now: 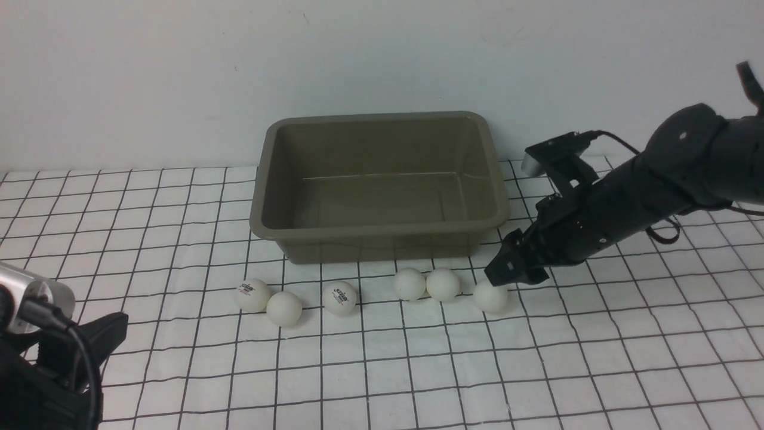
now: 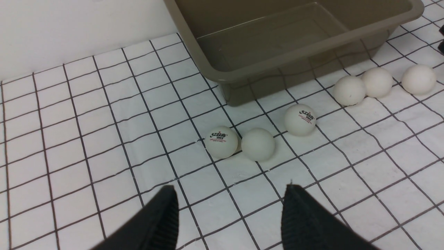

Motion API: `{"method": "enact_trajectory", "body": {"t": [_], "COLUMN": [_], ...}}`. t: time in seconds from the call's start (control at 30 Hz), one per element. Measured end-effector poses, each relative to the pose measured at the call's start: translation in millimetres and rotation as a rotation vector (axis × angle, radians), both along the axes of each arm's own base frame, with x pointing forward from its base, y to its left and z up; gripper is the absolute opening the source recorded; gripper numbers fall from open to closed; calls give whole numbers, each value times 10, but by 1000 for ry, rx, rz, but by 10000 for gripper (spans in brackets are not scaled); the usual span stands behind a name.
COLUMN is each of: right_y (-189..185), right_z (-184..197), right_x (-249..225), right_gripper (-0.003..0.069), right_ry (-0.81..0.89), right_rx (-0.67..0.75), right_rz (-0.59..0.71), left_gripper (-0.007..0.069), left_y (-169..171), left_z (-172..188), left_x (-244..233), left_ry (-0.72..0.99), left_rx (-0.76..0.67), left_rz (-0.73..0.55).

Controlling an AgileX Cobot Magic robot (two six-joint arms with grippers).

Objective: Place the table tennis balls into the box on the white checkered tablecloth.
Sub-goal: 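Reach for and grasp a ping pong ball on the table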

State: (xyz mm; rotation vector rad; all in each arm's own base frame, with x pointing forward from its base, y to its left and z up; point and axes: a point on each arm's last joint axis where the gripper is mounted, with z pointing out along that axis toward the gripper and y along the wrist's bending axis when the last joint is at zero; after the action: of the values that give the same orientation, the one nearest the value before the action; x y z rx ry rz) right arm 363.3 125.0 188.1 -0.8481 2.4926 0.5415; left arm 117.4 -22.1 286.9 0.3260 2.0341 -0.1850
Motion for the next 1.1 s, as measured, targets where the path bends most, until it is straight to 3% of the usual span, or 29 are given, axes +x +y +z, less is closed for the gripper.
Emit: {"method": "enact_trajectory", "body": {"t": [0.5,0.97,1.1], "right_y": [275,267,256], "right_z": [-353,-375,-378], "right_x": [-21,35,44], "right_gripper": [462,458,411], "right_ry": [43,6,15], "right_rx": [-55,-72,-75], "right_rz": [93,49,11], "left_gripper": [365,365,365], "left_y": [0,0,-1], "left_z": [16,14,13], "left_x": [1,4,3], "left_ry": [-5,-3,-1], "left_rx": [0,0,0], "left_rz": [0,0,-1]}}
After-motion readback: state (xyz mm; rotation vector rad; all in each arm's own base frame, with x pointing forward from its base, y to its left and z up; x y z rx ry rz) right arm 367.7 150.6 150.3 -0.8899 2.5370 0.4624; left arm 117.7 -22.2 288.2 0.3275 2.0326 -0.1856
